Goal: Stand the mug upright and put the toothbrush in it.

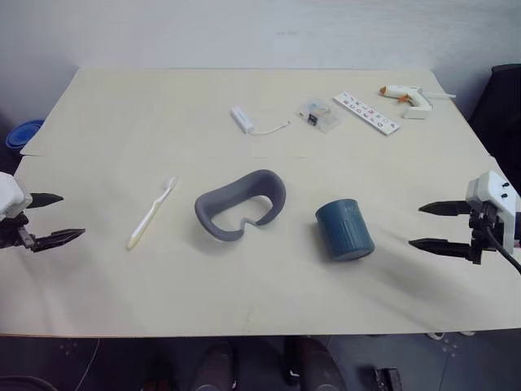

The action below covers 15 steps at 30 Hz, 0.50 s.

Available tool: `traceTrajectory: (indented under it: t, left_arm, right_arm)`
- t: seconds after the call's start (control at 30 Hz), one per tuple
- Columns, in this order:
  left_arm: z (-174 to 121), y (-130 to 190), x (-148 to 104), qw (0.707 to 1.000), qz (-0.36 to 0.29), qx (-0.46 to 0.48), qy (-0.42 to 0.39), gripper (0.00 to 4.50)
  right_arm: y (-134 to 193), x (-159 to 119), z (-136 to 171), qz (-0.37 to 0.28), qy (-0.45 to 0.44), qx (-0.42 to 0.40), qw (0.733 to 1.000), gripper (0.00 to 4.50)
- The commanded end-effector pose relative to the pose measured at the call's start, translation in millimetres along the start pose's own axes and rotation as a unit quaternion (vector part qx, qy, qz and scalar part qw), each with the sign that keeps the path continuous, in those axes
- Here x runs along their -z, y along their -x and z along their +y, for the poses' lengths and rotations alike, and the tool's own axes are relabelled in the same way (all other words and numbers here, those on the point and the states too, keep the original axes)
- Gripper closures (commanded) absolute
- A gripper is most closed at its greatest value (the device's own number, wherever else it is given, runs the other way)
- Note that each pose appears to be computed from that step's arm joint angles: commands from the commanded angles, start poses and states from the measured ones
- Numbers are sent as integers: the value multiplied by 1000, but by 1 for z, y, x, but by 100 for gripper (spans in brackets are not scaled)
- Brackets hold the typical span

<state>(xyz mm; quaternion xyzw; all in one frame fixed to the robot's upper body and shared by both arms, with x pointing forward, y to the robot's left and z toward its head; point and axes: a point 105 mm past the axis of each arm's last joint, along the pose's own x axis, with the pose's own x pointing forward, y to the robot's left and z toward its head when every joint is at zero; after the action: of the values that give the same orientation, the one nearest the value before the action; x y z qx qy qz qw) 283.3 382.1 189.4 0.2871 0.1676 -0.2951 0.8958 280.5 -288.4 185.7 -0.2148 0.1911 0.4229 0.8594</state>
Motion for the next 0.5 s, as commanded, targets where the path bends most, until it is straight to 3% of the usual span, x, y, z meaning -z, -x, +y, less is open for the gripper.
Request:
traceTrajectory:
  t: [0.03,0.2,0.4,0.5]
  left_arm:
    - [3,-5,-14,1000,-23,6,3,0]
    - [-8,-13,-39,997,-55,52,-12,0]
    - [-44,-37,-125,966,-132,174,-140,0]
    - [-69,-51,-147,935,-130,254,-210,0]
  right_arm:
    - [11,-13,-3,-20,6,24,999,1]
    - [13,-30,6,-40,4,7,999,1]
    - [2,-79,45,-70,73,-67,993,1]
    - [-4,-98,66,-92,94,-114,985,1]
